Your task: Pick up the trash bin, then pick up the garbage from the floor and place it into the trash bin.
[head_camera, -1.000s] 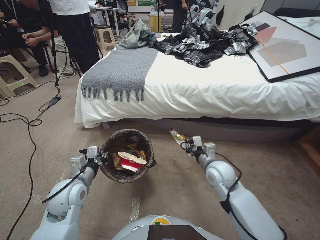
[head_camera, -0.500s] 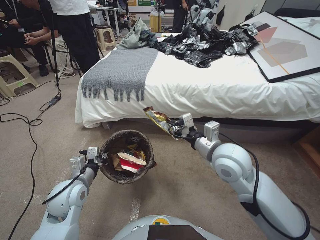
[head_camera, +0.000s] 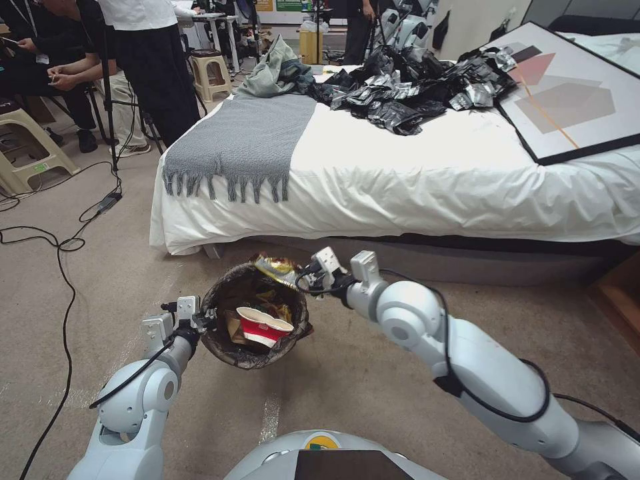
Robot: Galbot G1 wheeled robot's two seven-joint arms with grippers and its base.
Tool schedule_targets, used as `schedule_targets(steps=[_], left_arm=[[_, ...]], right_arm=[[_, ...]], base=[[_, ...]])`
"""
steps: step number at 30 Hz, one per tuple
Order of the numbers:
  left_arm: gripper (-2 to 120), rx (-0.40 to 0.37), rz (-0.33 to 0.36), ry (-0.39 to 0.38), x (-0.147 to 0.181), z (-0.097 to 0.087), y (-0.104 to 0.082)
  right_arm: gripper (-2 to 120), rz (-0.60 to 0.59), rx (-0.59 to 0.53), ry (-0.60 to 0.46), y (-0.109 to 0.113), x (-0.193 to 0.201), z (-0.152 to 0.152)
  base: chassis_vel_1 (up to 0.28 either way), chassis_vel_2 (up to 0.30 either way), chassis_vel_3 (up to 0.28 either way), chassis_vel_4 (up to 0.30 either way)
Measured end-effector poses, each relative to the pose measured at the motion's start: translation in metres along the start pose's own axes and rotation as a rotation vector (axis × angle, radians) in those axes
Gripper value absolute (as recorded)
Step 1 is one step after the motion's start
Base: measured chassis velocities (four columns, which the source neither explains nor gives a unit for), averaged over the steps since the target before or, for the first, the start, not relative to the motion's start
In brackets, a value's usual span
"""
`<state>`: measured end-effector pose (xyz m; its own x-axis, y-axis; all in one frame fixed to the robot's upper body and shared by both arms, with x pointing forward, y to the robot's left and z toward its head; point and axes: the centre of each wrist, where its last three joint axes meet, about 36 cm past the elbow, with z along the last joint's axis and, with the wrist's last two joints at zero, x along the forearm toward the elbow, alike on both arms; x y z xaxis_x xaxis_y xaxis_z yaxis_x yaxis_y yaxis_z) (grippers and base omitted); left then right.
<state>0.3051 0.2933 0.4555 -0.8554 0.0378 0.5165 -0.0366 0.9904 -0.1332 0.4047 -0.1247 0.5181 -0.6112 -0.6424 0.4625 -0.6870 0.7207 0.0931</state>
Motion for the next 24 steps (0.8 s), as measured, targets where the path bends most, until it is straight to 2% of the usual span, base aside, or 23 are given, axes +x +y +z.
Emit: schedule_targets(steps=[5, 11, 15, 21, 23, 24], left_arm=[[0, 0.0, -0.003, 0.004, -0.001, 0.001, 0.001], [0, 0.002, -0.005, 0.01, -0.002, 0.003, 0.003], [0, 0.004, -0.005, 0.009, -0.002, 0.003, 0.002], [0, 0.004, -0.005, 0.009, -0.002, 0.003, 0.003], [0, 0.004, -0.006, 0.009, -0.002, 0.003, 0.003], [0, 0.004, -0.006, 0.009, -0.002, 0.003, 0.003]], right_arm=[[0, -0.008, 0.009, 0.067, 0.007, -0.037, 0.018], [0, -0.021, 0.002, 0.102, 0.017, -0.065, 0.024], [0, -0.037, 0.012, 0.108, 0.027, -0.075, 0.023], [-2, -0.041, 0.021, 0.115, 0.029, -0.075, 0.021], [11, -0.044, 0.021, 0.118, 0.028, -0.074, 0.02], [11, -0.044, 0.021, 0.118, 0.028, -0.074, 0.02]], base=[[0.0, 0.0, 0.0, 0.0], [0.0, 0.0, 0.0, 0.0], [0.0, 0.0, 0.0, 0.0], [0.0, 0.0, 0.0, 0.0], [0.0, 0.0, 0.0, 0.0], [0.0, 0.0, 0.0, 0.0]])
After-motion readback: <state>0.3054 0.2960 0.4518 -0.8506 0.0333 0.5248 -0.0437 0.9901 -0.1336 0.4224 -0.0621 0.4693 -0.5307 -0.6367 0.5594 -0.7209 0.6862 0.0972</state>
